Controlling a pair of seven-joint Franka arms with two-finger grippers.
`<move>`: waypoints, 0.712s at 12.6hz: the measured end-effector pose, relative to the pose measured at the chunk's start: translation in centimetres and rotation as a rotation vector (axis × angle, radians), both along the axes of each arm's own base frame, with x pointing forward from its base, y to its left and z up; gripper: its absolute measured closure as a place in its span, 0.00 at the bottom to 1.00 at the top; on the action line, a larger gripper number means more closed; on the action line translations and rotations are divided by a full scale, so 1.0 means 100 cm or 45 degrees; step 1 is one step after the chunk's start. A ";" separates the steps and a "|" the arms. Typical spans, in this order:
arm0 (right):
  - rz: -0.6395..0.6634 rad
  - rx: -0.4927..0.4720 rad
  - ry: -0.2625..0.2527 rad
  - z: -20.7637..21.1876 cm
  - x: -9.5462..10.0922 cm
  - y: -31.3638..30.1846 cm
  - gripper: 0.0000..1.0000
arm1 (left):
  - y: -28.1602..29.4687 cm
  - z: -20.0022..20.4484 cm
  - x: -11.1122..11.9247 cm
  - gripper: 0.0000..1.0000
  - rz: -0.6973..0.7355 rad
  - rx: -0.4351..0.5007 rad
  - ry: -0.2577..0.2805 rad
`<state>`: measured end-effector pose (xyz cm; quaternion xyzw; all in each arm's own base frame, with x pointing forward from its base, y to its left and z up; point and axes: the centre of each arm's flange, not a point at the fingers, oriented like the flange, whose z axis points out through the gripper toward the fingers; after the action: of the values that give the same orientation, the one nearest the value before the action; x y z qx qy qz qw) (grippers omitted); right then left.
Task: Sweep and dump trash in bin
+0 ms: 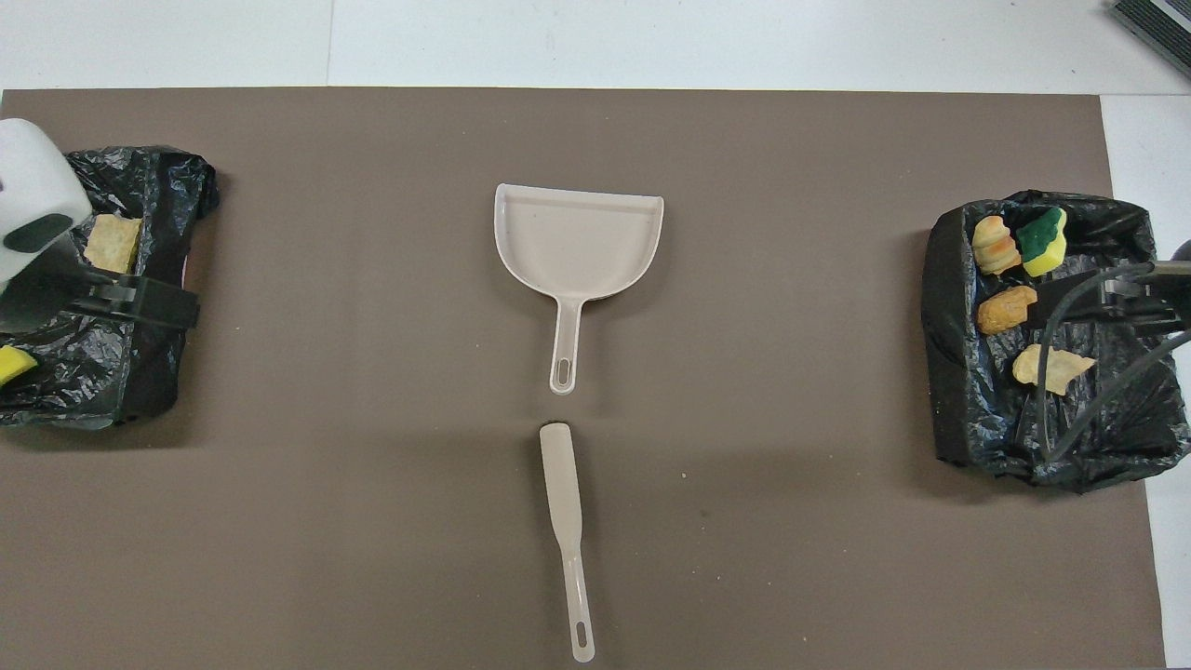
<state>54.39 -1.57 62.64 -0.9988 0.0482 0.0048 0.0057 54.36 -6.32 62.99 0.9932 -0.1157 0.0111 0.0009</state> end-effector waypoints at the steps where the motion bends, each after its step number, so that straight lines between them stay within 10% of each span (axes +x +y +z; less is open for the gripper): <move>1: 0.000 0.000 0.000 0.000 0.000 0.000 0.00 | 0.011 0.013 -0.003 0.00 -0.009 0.002 0.013; 9: 0.000 0.000 0.000 0.000 0.000 0.000 0.00 | 0.016 0.020 -0.007 0.00 -0.018 0.004 0.052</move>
<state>54.39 -1.57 62.64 -0.9988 0.0482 0.0048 0.0057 53.63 -4.72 64.95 0.9924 -0.1226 -0.0093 0.0018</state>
